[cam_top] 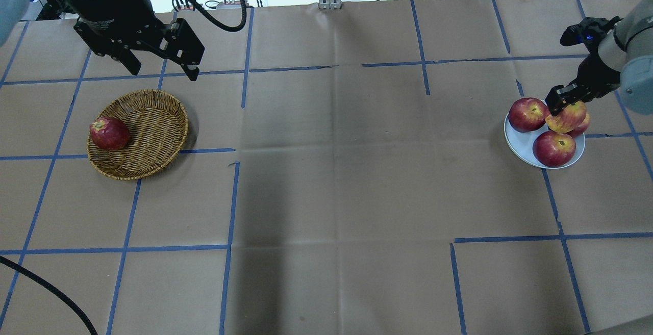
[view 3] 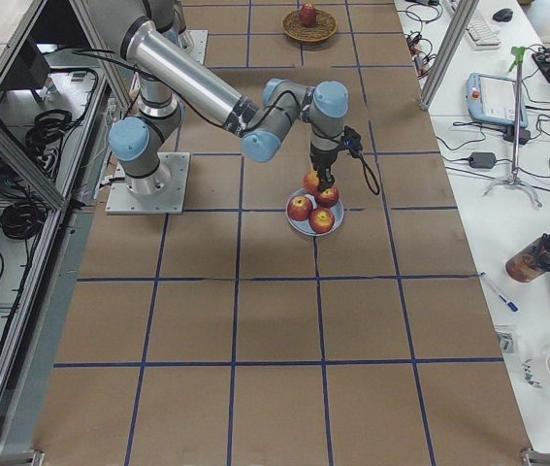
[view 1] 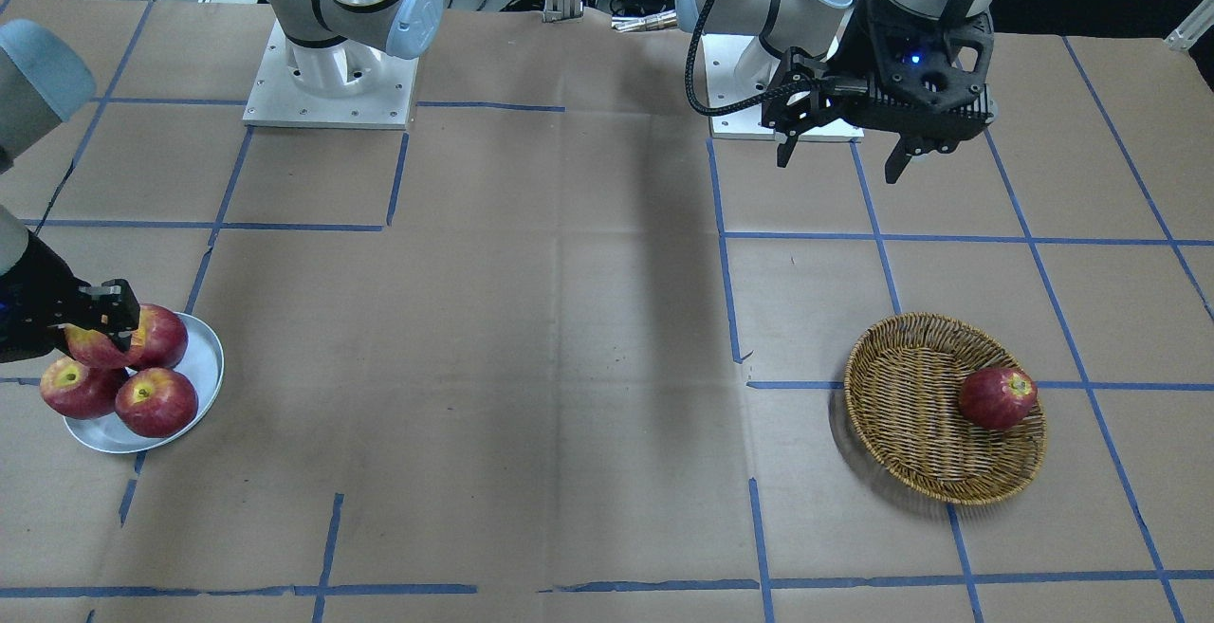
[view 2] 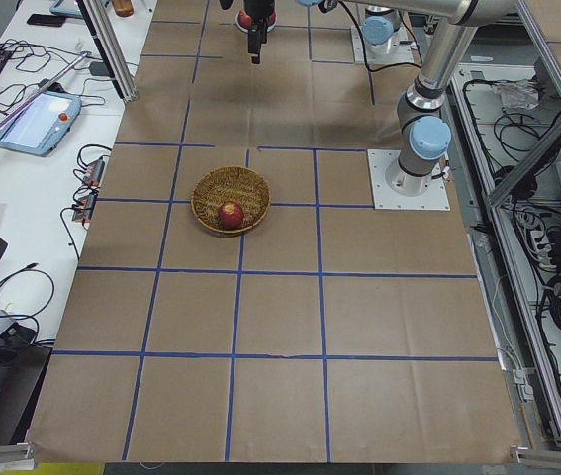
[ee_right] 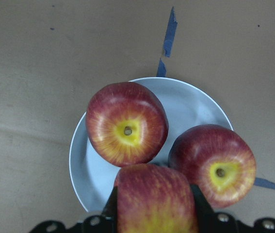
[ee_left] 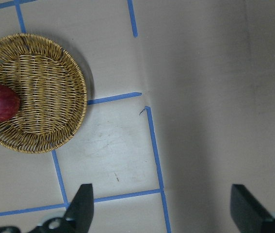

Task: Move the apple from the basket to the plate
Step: 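Lower the apple onto the plate and open the right gripper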

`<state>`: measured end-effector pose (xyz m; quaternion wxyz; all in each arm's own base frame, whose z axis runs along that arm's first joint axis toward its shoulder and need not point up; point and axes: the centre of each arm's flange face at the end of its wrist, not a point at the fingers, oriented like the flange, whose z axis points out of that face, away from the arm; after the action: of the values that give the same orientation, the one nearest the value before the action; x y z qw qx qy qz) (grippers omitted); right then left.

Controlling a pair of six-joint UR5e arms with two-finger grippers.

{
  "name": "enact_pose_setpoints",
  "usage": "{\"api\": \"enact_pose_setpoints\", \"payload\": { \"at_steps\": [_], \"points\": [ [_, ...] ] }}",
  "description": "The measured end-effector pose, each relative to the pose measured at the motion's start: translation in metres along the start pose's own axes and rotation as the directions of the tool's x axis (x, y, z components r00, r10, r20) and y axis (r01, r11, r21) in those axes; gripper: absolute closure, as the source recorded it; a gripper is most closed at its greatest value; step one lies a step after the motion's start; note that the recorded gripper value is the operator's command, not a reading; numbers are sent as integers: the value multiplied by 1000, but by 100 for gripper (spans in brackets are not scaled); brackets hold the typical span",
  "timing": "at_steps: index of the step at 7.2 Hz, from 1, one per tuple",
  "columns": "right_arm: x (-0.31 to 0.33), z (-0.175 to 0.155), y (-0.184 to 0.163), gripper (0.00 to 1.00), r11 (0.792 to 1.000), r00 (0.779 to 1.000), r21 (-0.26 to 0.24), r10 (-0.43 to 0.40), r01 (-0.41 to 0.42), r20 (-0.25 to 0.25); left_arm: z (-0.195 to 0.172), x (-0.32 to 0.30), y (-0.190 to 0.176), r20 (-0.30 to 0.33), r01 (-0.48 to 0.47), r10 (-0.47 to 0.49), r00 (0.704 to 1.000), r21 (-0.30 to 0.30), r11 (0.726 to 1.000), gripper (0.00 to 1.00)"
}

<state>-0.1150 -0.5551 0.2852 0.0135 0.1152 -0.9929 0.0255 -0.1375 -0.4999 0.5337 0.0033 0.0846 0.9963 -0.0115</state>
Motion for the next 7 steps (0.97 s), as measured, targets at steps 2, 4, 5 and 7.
{"api": "enact_pose_setpoints", "payload": {
  "at_steps": [2, 4, 5, 7],
  "points": [
    [5, 13, -3, 56, 1000, 1000, 6, 0, 0, -12, 0, 0, 0, 0, 0, 0, 1000, 0, 1000, 1],
    [6, 14, -4, 55, 1000, 1000, 9, 2, -1, -16, 0, 0, 0, -1, 0, 0, 1000, 0, 1000, 1],
    [7, 13, -5, 5, 1000, 1000, 11, 2, -2, -18, 0, 0, 0, -1, 0, 0, 1000, 0, 1000, 1],
    [7, 13, -5, 0, 1000, 1000, 8, 5, -5, -21, 0, 0, 0, -1, 0, 0, 1000, 0, 1000, 1]
  ]
}}
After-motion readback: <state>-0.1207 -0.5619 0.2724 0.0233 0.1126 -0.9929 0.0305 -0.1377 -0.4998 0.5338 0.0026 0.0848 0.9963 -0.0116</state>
